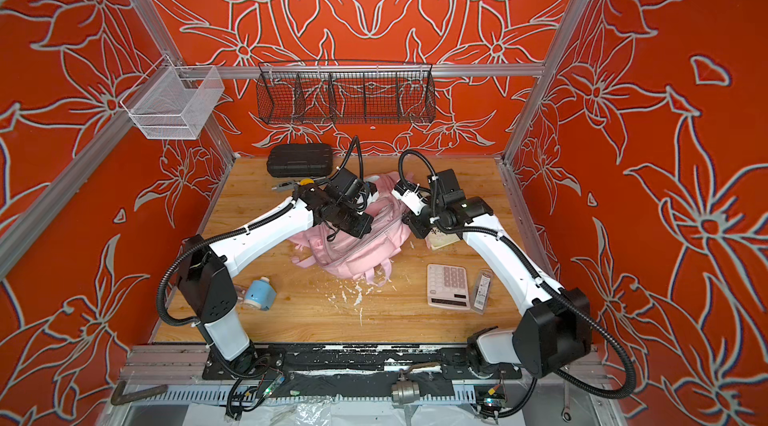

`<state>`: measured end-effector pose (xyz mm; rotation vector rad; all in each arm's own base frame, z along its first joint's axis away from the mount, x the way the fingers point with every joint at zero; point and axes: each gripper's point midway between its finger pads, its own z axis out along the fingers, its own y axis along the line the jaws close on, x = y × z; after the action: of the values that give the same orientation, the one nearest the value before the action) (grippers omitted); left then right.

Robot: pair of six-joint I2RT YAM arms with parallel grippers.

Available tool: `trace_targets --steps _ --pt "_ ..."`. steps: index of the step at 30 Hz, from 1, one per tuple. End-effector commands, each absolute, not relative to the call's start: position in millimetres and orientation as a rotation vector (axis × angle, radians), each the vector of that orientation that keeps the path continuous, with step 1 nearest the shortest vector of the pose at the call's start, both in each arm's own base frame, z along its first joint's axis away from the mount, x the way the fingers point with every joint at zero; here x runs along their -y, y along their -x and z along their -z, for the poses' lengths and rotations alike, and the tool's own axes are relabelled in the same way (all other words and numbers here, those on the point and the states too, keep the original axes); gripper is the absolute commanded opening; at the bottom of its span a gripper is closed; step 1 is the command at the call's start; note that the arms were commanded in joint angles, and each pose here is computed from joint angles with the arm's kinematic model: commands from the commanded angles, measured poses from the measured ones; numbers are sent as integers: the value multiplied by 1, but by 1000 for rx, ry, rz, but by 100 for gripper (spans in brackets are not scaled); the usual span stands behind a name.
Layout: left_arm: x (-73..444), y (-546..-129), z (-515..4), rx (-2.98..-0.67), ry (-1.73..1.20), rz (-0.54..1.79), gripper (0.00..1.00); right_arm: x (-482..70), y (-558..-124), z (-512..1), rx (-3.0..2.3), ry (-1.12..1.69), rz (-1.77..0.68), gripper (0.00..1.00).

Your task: Pack the student bag

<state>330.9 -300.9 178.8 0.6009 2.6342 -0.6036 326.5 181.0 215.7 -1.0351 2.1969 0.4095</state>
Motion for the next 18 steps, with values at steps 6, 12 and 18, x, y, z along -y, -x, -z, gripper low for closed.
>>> trace_targets --steps 6,12,18 --pt "302 -363 -200 -2630 -144 779 0 -180 -312 -234 -2147 1101 -394 0" --pt "304 -384 -201 -2610 -19 789 0 -200 -277 -228 -2144 1164 -440 0" --pt "301 -397 -204 -2583 52 751 0 -223 -252 -219 -2182 1186 -508 0"
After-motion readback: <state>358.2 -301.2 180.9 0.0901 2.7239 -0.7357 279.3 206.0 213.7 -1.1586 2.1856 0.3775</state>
